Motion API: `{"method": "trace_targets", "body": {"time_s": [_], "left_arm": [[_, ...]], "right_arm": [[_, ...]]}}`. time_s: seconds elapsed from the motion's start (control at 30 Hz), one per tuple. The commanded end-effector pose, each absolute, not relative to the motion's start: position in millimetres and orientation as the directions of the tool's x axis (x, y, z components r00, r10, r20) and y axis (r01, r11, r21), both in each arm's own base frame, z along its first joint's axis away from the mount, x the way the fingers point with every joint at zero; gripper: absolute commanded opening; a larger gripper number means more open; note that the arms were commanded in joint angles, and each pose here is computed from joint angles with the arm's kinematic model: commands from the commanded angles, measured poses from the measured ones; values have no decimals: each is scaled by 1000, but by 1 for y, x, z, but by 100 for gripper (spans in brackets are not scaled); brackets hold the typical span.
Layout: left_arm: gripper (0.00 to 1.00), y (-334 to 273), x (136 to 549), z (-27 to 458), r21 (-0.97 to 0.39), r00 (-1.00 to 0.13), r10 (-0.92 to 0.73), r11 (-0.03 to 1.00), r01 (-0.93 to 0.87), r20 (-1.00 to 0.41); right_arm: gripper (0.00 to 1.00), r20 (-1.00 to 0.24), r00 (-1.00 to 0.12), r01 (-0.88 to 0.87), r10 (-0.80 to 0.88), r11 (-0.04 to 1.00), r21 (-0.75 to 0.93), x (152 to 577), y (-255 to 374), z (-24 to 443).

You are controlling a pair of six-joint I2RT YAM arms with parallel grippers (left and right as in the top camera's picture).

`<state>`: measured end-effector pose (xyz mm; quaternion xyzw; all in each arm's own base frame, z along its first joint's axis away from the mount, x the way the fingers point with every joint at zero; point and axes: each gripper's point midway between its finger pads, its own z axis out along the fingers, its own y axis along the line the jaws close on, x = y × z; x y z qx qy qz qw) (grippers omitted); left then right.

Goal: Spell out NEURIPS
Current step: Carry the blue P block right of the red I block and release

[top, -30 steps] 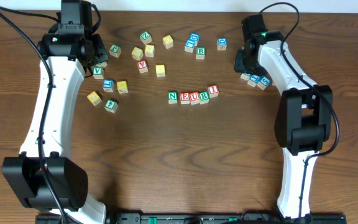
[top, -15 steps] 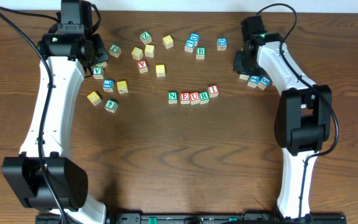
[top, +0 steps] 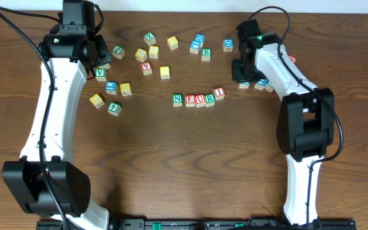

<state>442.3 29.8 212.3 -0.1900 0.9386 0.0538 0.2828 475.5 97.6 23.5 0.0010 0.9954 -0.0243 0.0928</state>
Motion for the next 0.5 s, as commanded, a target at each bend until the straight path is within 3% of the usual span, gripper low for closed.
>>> {"method": "trace_targets", "body": {"time_s": [0.0, 0.47], "left_arm": [[50, 32, 440, 225, -11, -748, -330, 918, -397, -576], [50, 32, 440, 225, -9, -750, -330, 918, -397, -573]], "right_arm": [[20, -116, -991, -61, -63, 998, -23, 457, 116, 13], [23, -84, -988, -132, -128, 991, 36, 441, 154, 13]]}}
